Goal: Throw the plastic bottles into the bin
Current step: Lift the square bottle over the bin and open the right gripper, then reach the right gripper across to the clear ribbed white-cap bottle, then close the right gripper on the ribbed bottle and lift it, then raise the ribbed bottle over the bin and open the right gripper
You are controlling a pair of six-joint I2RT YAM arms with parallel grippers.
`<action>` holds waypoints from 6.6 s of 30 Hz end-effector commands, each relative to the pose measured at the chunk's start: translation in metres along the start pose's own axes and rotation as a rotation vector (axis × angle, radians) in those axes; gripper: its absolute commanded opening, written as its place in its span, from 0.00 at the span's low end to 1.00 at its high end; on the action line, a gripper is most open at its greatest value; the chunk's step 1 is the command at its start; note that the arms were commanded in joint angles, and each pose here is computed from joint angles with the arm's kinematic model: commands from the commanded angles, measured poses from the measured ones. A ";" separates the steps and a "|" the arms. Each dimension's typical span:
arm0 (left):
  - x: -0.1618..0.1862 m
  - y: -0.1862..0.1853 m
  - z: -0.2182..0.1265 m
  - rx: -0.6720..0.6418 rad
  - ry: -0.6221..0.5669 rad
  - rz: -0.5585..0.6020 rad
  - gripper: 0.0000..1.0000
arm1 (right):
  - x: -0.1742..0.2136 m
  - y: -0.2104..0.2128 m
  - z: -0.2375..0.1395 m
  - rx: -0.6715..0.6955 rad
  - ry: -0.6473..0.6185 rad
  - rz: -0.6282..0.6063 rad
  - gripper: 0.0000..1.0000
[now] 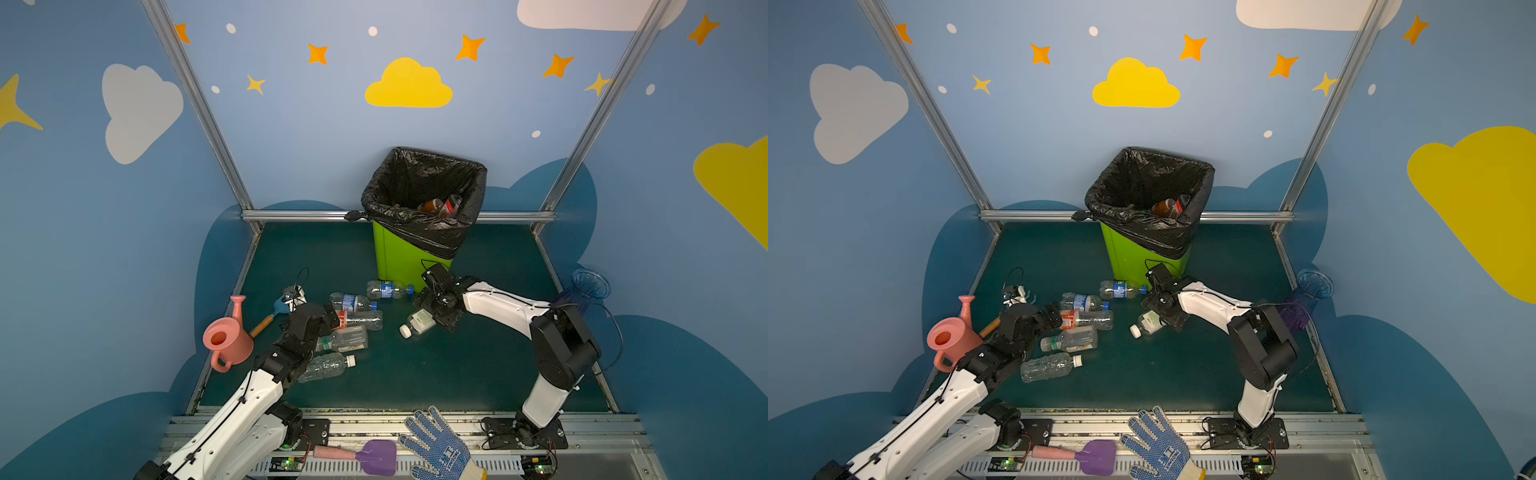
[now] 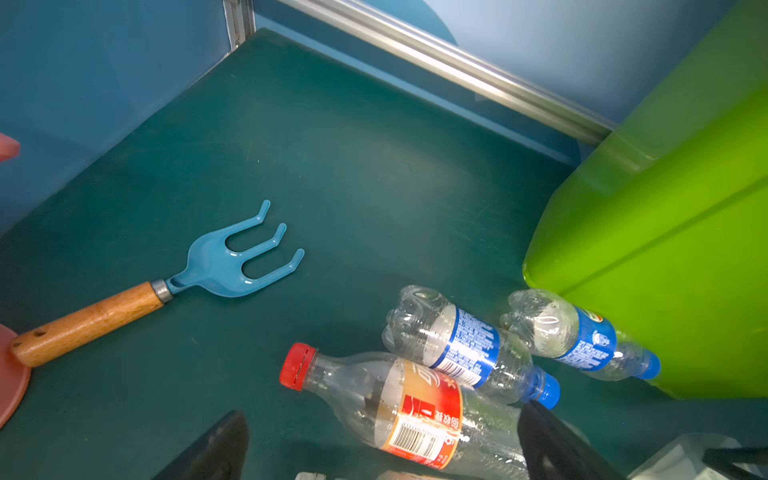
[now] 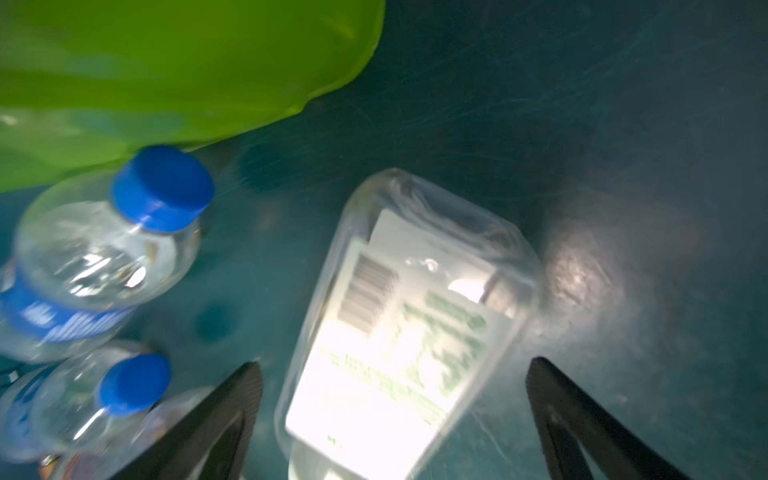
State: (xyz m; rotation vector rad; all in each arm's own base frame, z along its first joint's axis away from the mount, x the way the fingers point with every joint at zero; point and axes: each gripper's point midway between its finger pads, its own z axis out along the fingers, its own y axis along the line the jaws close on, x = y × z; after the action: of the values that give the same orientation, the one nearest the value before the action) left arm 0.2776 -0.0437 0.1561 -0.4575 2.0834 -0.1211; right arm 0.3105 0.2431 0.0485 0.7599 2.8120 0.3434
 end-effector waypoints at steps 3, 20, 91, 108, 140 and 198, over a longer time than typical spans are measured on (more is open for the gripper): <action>0.003 0.003 0.001 -0.006 0.004 -0.003 1.00 | 0.005 -0.020 0.020 0.142 0.041 0.007 0.98; 0.009 0.017 0.007 -0.078 0.007 -0.042 1.00 | -0.020 -0.044 -0.058 -0.005 -0.148 -0.121 0.59; -0.054 0.078 0.000 -0.287 0.034 -0.232 1.00 | 0.093 0.117 -0.195 -0.799 -0.470 -1.153 0.97; -0.084 0.078 -0.007 -0.261 0.051 -0.243 1.00 | 0.296 0.146 -0.082 -0.637 -0.039 -1.873 0.88; -0.065 0.087 -0.001 -0.279 0.075 -0.224 1.00 | 0.340 0.153 0.006 -0.306 0.093 -2.148 0.74; -0.044 0.037 -0.010 -0.200 0.070 -0.030 1.00 | -0.154 0.107 -0.552 -0.696 -1.292 -0.819 0.98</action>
State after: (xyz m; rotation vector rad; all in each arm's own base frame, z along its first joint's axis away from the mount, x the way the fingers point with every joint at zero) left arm 0.2851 -0.0002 0.1727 -0.6276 2.1958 0.0089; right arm 0.4541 0.2330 0.4392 -0.4866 1.8467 0.3472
